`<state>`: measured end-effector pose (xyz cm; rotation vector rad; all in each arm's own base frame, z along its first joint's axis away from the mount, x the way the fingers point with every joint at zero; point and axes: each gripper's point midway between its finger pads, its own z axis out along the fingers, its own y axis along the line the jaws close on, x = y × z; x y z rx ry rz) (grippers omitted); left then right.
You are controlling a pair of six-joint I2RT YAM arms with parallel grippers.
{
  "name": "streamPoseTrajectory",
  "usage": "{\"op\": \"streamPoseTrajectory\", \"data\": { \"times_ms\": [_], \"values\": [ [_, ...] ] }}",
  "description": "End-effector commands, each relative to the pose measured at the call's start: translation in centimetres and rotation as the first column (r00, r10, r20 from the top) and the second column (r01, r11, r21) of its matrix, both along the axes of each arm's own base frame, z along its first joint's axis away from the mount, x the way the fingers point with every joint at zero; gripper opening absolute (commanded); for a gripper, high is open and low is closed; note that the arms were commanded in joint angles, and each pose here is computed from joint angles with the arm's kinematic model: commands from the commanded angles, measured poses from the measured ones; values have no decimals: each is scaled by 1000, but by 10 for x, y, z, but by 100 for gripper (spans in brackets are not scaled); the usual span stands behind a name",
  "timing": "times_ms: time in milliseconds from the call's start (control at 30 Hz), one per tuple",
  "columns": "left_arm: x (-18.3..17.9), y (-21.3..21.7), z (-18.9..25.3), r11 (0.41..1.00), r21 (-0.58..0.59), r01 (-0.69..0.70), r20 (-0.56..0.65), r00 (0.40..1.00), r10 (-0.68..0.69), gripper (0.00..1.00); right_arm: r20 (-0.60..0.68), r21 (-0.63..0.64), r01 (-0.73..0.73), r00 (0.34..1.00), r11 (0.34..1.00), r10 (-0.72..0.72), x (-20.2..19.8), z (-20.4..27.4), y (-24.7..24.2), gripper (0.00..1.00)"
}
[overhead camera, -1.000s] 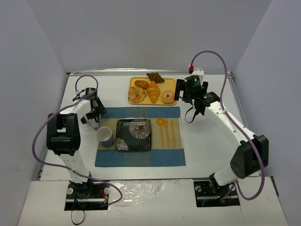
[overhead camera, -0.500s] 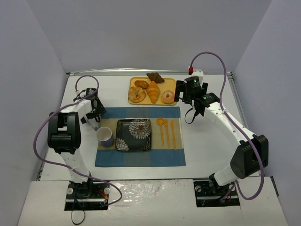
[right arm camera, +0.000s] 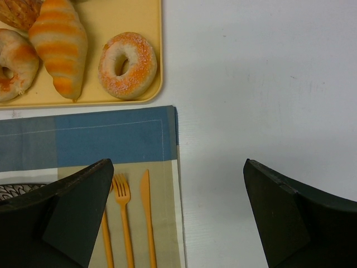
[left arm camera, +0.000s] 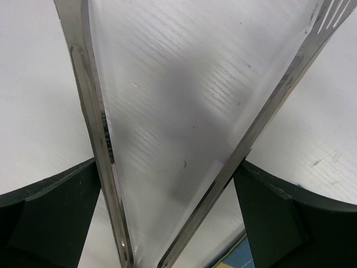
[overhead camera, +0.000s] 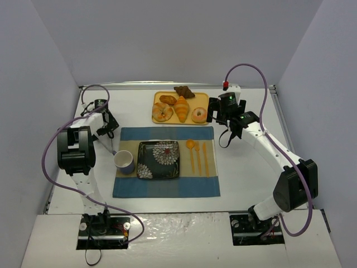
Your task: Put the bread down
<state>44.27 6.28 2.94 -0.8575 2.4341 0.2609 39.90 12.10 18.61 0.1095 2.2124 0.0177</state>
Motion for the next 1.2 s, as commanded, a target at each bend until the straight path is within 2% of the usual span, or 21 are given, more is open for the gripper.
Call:
{"op": "streamPoseTrajectory", "data": {
  "times_ms": [0, 133, 200, 233, 300, 367, 600, 733, 1000, 1167],
  "values": [
    [12, 16, 17, 1000, 22, -23, 46, 999, 22, 97, 90, 26, -1, 996, 1000, -1, 7, 28, 1, 100],
    [8, 14, 7, 1000, 0, -13, 26, 1000, 13, 93, 85, 28, -3, 996, 1000, 1, 6, 26, 2, 100],
    [7, 11, 3, 1000, -13, -5, 25, 1000, 5, 80, 84, 30, -4, 996, 1000, 1, 6, 25, 2, 100],
    [5, 10, 2, 1000, -17, -3, 22, 1000, 3, 79, 83, 31, -3, 997, 1000, 0, 6, 25, 2, 100],
    [3, 7, 3, 1000, -27, 3, 25, 1000, -2, 56, 82, 36, -7, 997, 999, 4, 6, 25, 4, 100],
    [-2, 6, 2, 999, -33, 5, 14, 1000, -5, 39, 85, 38, -6, 996, 999, 3, 5, 26, 4, 100],
    [-8, 3, 22, 999, -16, 33, 33, 999, -32, 3, 84, 51, -6, 996, 999, 2, 0, 26, 3, 100],
    [-9, 0, 46, 998, 16, 60, 58, 996, -61, 0, 90, 62, -13, 996, 998, 7, -2, 29, 4, 100],
    [1, -4, 134, 989, 112, 101, 197, 973, -122, 0, 98, 76, -23, 995, 997, 15, -4, 33, 6, 100],
    [4, -14, 175, 984, 122, 131, 246, 956, -158, 0, 98, 88, -29, 995, 996, 21, -7, 33, 9, 100]
  ]
}}
